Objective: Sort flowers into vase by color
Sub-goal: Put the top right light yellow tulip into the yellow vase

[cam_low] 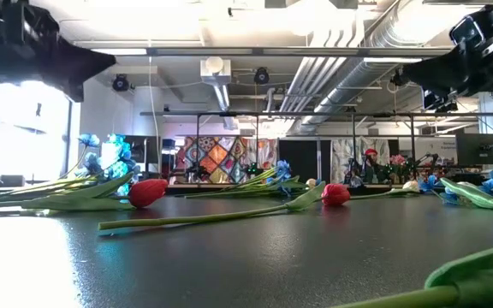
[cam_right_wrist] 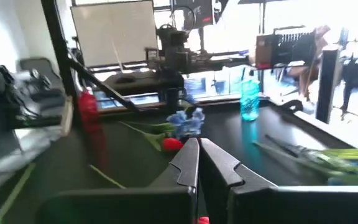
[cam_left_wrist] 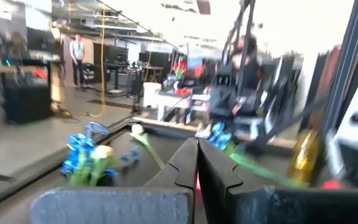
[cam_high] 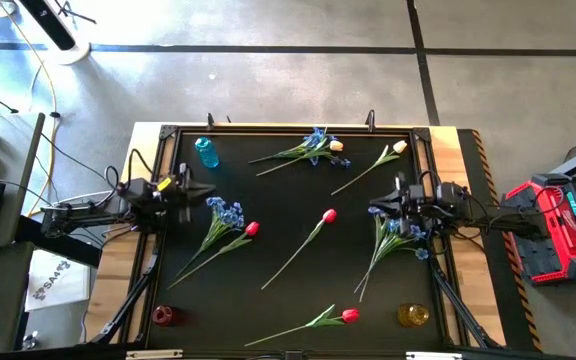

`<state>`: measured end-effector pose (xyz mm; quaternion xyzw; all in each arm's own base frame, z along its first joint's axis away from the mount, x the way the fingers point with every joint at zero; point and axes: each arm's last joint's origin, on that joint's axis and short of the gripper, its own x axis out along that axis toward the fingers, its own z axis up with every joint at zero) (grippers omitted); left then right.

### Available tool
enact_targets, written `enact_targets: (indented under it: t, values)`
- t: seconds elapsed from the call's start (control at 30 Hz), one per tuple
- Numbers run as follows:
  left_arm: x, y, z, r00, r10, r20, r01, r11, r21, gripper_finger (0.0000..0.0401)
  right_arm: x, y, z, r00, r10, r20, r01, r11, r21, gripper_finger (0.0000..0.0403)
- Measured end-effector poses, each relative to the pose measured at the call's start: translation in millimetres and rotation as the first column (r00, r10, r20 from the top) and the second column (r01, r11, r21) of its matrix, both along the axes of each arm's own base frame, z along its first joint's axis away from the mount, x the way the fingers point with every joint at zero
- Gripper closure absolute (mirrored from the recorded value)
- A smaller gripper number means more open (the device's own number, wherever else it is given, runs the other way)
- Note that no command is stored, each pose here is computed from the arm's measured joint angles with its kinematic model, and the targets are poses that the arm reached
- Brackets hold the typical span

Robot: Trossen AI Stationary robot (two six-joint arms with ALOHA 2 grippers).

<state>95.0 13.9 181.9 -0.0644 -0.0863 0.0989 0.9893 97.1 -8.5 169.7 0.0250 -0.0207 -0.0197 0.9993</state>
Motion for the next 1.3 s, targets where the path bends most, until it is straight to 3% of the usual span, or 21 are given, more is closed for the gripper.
enact_targets:
  t: [0.1,0.17,0.23,0.27,0.33,0.4,0.43,0.47,0.57,0.63,0.77,0.83,0.9,1.07,1.2,1.3]
  values:
    - [-0.8,-0.1,4.2,0.997,-0.02,0.07,0.028,0.993,-0.118,0.0401,-0.1,-0.3,1.3,1.0,-0.012,0.012,0.012,0.999,-0.034,0.0402]
    - [-0.7,-0.1,3.7,0.997,-0.026,0.077,0.039,0.985,-0.166,0.0401,-0.2,-0.1,3.3,0.999,-0.003,0.034,0.003,1.0,0.01,0.0402]
    - [-0.7,-0.1,3.8,0.995,-0.032,0.089,0.051,0.976,-0.212,0.0401,-0.7,0.9,8.5,0.995,0.027,0.094,-0.043,0.985,0.167,0.0402]
    - [-0.7,0.0,3.6,0.995,-0.03,0.093,0.052,0.97,-0.238,0.0401,-1.3,1.1,12.5,0.989,0.033,0.142,-0.073,0.956,0.285,0.0402]
    - [-0.9,1.3,3.2,0.991,0.003,0.13,0.049,0.92,-0.39,0.0401,-2.5,-1.7,18.6,0.974,-0.062,0.219,-0.063,0.852,0.52,0.0402]
    - [-1.1,3.4,1.1,0.986,0.069,0.154,0.027,0.838,-0.545,0.0401,-3.4,-6.5,18.6,0.946,-0.225,0.233,-0.019,0.679,0.734,0.0402]
    - [-1.1,4.1,-0.9,0.985,0.094,0.144,0.008,0.814,-0.581,0.0401,-3.9,-8.7,17.6,0.927,-0.299,0.225,0.004,0.609,0.793,0.0402]
    - [-1.0,4.5,-2.6,0.986,0.108,0.131,-0.009,0.802,-0.597,0.0401,-4.1,-10.7,15.5,0.907,-0.369,0.203,0.047,0.568,0.822,0.0402]
    - [-0.4,5.1,-5.6,0.987,0.126,0.104,-0.036,0.786,-0.617,0.0401,-4.5,-14.2,9.2,0.862,-0.487,0.137,0.138,0.487,0.863,0.0402]
    - [0.4,5.2,-5.7,0.987,0.125,0.105,-0.031,0.776,-0.63,0.0401,-4.2,-14.7,7.9,0.855,-0.503,0.124,0.144,0.461,0.876,0.0402]
    - [2.6,3.4,2.2,0.98,0.054,0.192,0.086,0.755,-0.65,0.0401,-2.0,-14.0,7.6,0.874,-0.474,0.107,0.138,0.453,0.881,0.0402]
    - [4.4,2.7,4.8,0.978,0.024,0.208,0.119,0.754,-0.646,0.0401,-1.9,-14.0,14.7,0.873,-0.472,0.12,0.142,0.482,0.865,0.0402]
    - [6.5,2.7,8.2,0.983,0.016,0.182,0.107,0.754,-0.648,0.0401,-3.2,-14.9,28.7,0.851,-0.503,0.153,0.141,0.498,0.856,0.0402]
    - [14.0,3.4,30.2,0.991,0.011,0.132,0.072,0.791,-0.608,0.0401,-2.9,-19.5,66.6,0.799,-0.588,0.126,0.219,0.48,0.85,0.0402]
    - [24.3,4.6,51.0,0.999,0.012,0.033,0.008,0.83,-0.557,0.0401,7.7,-24.2,89.6,0.776,-0.63,-0.018,0.333,0.385,0.861,0.0402]
    - [34.9,5.8,61.6,0.998,0.008,-0.064,-0.041,0.842,-0.539,0.0393,19.5,-29.8,98.4,0.736,-0.651,-0.183,0.443,0.26,0.858,0.0402]
